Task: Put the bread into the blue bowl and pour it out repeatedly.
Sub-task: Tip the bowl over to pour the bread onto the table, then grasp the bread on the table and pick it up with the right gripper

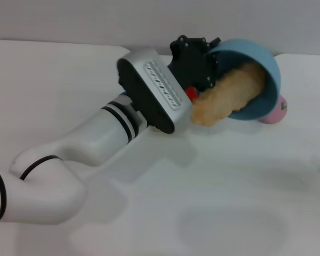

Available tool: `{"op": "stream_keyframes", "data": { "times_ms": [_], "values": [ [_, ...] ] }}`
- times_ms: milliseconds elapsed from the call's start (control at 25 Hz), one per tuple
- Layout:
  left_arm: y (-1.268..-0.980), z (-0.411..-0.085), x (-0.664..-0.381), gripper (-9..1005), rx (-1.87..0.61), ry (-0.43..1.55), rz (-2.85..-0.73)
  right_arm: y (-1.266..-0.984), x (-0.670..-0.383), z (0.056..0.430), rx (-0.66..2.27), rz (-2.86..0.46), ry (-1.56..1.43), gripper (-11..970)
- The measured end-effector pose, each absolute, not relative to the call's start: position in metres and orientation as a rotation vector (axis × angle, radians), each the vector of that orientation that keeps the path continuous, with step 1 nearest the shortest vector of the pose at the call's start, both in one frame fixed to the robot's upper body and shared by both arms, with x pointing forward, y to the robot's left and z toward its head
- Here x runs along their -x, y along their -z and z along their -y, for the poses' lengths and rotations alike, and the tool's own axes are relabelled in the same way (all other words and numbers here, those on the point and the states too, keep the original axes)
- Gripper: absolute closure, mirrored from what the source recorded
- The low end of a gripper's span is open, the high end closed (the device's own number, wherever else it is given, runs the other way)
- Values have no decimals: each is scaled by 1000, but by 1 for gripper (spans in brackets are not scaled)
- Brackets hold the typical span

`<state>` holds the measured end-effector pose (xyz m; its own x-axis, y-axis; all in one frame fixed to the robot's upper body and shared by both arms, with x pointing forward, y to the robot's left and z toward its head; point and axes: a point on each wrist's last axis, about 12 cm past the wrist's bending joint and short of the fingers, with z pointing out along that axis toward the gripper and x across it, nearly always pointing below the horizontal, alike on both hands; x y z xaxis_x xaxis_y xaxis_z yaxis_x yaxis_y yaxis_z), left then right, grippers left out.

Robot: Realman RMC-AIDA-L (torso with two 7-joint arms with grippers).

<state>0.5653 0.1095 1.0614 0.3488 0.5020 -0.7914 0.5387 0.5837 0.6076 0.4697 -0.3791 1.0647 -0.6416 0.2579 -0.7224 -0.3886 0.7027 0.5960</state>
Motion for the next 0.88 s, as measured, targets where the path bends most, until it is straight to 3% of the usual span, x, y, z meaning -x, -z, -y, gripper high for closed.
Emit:
{"op": "stream_keyframes", "data": {
  "times_ms": [440, 880],
  "values": [
    [-1065, -105, -571, 971, -1112, -64, -1218, -1061, -468, 375, 91, -2060, -986, 422],
    [-1083, -123, -596, 971, -722, 151, -1415, -1060, -473, 365, 240, -2057, -967, 423]
  ]
}}
